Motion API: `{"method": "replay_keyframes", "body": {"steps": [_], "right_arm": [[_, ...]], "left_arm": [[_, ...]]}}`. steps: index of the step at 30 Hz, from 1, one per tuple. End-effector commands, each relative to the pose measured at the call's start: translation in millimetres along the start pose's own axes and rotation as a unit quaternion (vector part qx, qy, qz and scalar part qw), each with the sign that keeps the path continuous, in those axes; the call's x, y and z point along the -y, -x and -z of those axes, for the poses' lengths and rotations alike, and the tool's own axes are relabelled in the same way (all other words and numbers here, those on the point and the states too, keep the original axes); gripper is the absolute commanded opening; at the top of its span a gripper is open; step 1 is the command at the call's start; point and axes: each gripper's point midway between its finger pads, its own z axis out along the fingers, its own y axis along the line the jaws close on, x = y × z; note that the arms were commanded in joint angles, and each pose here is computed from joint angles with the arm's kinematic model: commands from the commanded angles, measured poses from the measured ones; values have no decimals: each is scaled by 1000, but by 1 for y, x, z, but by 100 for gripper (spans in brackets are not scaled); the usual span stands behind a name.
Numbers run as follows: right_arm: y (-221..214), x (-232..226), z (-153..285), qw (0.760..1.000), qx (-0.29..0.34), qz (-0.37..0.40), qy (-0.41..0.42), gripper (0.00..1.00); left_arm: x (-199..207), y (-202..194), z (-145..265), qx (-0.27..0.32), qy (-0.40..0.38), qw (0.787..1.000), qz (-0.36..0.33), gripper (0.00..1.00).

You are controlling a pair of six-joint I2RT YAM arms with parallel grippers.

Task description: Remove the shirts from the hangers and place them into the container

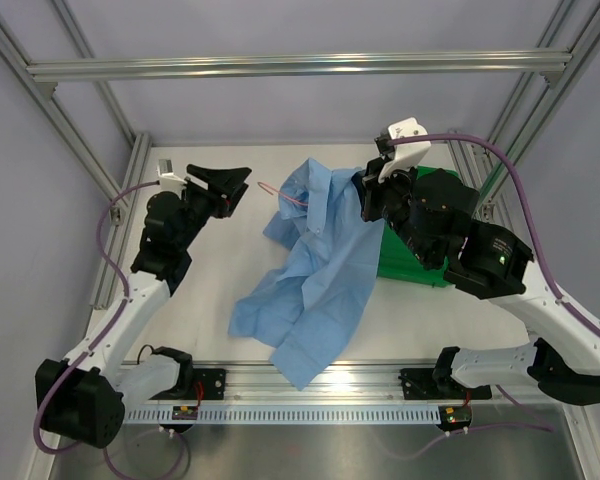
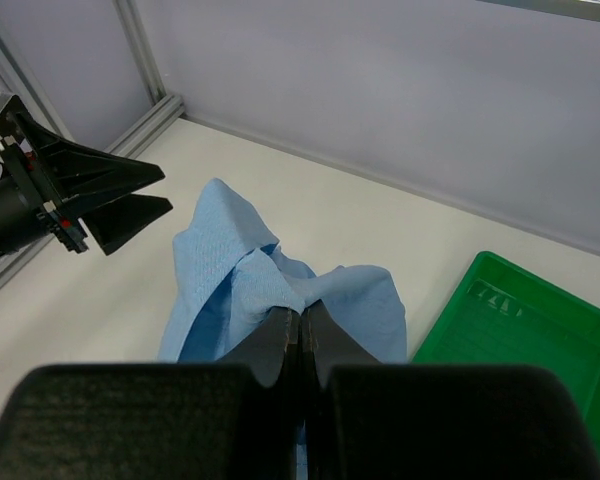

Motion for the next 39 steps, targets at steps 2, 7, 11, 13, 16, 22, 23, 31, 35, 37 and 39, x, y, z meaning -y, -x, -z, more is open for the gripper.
{"method": "replay_keyframes", "body": {"steps": [2,7,11,13,16,22,23,31,35,37,39], "right_arm": [[32,7,12,999,46,-17,6,0],[35,6,12,999,49,-19,9,0],[34,6,10,999,47,-15,7,0],[34,5,10,999,48,-16,9,0],[31,4,9,999,46,-15,10,0],[31,4,11,999,47,-18,13,0],[31,4,10,999,47,-18,13,0],[31,0,9,999,45,-20,19,0],[32,0,9,999,46,-20,21,0],[32,0,9,999,45,-19,21,0],[32,-1,9,999,44,-18,22,0]], "left_arm": [[53,-6,3,-35,-119,991,53,59],[48,-9,2,-41,-106,992,57,57],[41,-8,10,-32,-88,995,45,55],[38,-9,14,-31,-81,995,43,55],[28,-11,19,-27,-72,996,47,54],[8,-14,19,-25,-48,997,51,54],[6,-14,18,-24,-44,997,51,54],[1,-13,0,-22,-38,998,37,53],[1,-17,-11,-31,-40,998,37,53],[0,-19,-16,-35,-42,998,41,53],[1,-19,-20,-35,-45,998,41,53]]}}
